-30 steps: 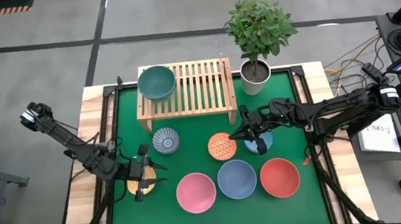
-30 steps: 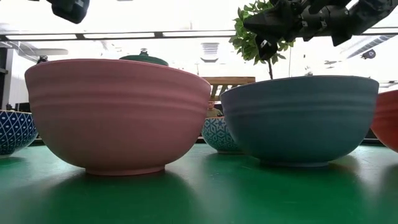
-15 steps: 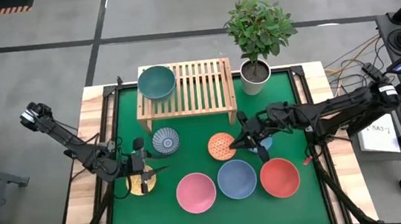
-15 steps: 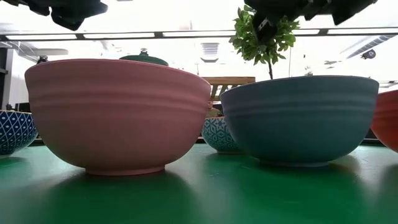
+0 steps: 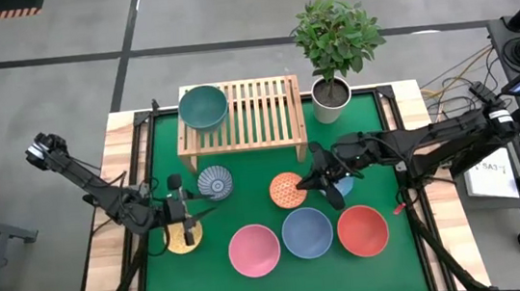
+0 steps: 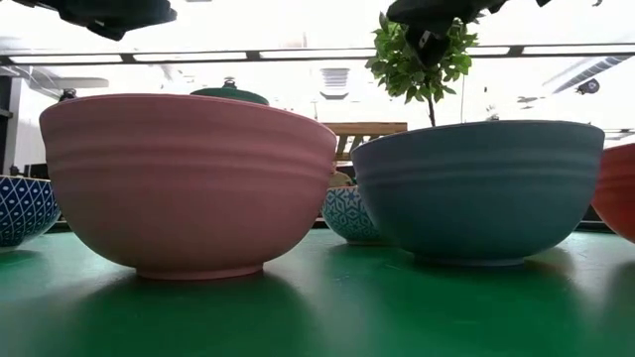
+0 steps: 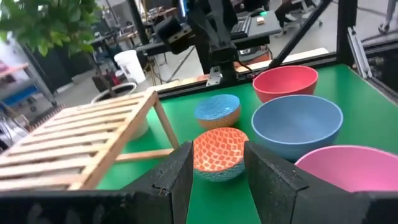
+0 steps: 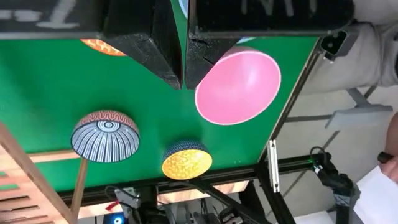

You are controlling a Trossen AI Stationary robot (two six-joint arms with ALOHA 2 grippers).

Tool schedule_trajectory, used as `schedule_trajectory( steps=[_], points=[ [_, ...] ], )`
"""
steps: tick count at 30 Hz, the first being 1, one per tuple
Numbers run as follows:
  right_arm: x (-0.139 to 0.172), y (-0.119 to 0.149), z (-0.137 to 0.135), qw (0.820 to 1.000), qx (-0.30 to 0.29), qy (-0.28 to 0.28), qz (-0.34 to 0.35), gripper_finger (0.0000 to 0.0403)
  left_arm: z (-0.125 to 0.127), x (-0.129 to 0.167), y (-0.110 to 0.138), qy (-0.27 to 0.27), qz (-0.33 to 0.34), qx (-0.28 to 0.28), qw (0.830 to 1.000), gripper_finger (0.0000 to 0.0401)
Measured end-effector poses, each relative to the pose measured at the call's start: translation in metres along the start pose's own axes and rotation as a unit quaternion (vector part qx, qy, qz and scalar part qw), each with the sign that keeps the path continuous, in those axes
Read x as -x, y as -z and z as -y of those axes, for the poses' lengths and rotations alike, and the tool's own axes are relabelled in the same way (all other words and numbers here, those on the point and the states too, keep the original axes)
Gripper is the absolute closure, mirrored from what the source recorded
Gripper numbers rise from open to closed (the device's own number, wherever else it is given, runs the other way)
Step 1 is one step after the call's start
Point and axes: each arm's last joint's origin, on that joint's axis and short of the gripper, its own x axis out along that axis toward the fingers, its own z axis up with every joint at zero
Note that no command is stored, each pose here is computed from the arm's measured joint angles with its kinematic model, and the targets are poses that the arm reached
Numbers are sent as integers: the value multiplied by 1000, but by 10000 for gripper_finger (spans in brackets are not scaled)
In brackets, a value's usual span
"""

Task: Place and stack bowls onto a shelf
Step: Put the small orange bowl on the shelf

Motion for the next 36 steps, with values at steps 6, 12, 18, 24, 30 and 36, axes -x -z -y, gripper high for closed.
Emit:
schedule_trajectory(
  steps=[6,12,18,24,30,36],
  points=[
    [-5,-9,-1,1000,-3,2,-13,394,-7,6,-4,7,13,-54,998,276],
    [-15,-21,-1,999,-23,8,-37,394,-28,16,1,-17,2,-50,999,276],
    [-26,-29,-1,992,-65,25,-107,394,-33,25,11,35,25,-24,999,276],
    [-40,-29,2,973,-119,52,-189,394,-39,30,10,27,39,-7,999,276],
    [-50,-20,5,943,-174,81,-271,394,-40,31,9,25,45,-1,999,276],
    [-60,-18,7,935,-183,87,-293,394,-40,31,9,24,44,0,999,276]
  ],
)
